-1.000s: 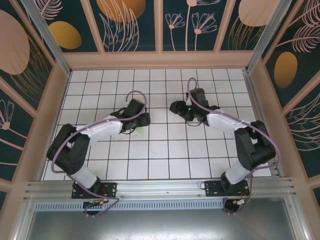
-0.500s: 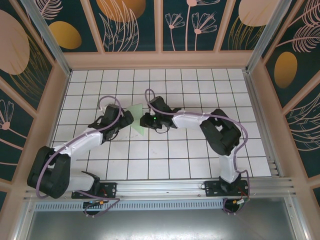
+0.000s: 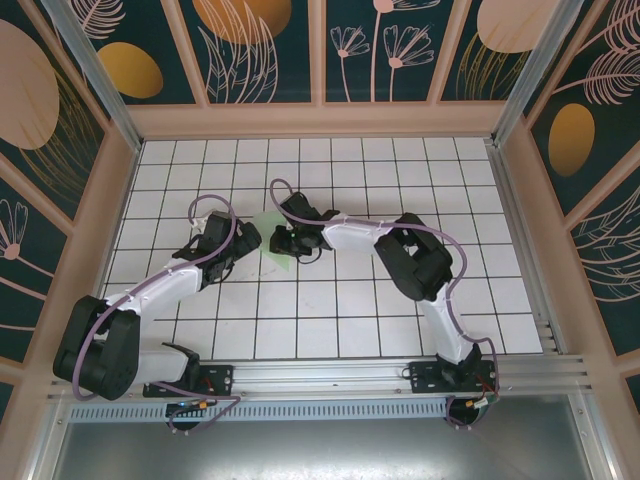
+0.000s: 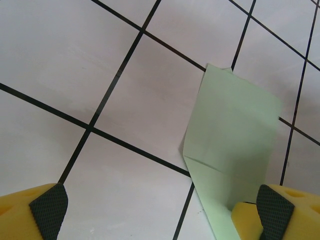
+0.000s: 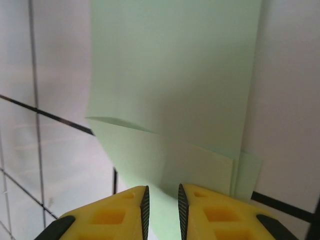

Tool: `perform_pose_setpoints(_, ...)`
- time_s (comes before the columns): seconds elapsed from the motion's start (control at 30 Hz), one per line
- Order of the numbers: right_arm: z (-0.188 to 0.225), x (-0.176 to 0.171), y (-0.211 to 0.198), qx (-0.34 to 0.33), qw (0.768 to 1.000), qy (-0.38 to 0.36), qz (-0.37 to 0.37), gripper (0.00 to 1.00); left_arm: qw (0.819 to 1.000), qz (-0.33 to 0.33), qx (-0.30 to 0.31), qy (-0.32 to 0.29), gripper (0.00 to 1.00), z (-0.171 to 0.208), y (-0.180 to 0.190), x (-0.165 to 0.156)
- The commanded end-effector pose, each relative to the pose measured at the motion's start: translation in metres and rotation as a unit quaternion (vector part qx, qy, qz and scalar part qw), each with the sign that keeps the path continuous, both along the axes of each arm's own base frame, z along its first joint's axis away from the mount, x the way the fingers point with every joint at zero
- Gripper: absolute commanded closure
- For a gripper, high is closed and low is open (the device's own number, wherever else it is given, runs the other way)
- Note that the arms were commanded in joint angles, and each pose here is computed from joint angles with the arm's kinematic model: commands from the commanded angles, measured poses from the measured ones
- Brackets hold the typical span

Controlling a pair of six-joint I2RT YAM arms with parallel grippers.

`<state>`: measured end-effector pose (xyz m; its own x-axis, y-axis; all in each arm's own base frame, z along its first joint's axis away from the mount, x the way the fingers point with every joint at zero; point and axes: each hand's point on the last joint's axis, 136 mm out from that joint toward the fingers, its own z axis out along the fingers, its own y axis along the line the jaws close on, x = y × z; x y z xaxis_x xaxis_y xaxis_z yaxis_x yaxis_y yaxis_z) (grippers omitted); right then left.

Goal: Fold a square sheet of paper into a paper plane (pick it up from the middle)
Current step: Move the paper to the center of the table, then fold the wing for the fifth time at the center of the table.

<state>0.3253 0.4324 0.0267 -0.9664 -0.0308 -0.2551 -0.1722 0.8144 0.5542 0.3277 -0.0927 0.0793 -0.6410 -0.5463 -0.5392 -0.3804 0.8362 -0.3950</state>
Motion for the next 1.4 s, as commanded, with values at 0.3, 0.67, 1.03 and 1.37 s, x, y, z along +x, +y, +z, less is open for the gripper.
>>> perform_pose_setpoints(0.3,-0.047,-0.04,-0.1,-0.146,0.974,-0.011,0.175,0.74,0.999,-0.013,-0.029,-0.014,0.01,0.006,-0.009,0.005)
perform_pose_setpoints(0.67,0.016,-0.059,-0.126,-0.092,0.97,-0.081,0.208,0.67,0.992,-0.09,-0.087,-0.016,0.01,0.007,-0.044,0.008)
perform_pose_setpoints(1.03,0.059,-0.042,-0.117,0.019,0.998,-0.063,0.002,0.63,0.976,-0.132,-0.175,-0.01,0.01,0.008,-0.079,0.002)
perform_pose_setpoints(1.37,0.028,-0.037,-0.12,-0.002,0.999,-0.042,-0.008,0.66,0.968,-0.148,-0.205,0.006,0.01,0.006,-0.111,-0.011)
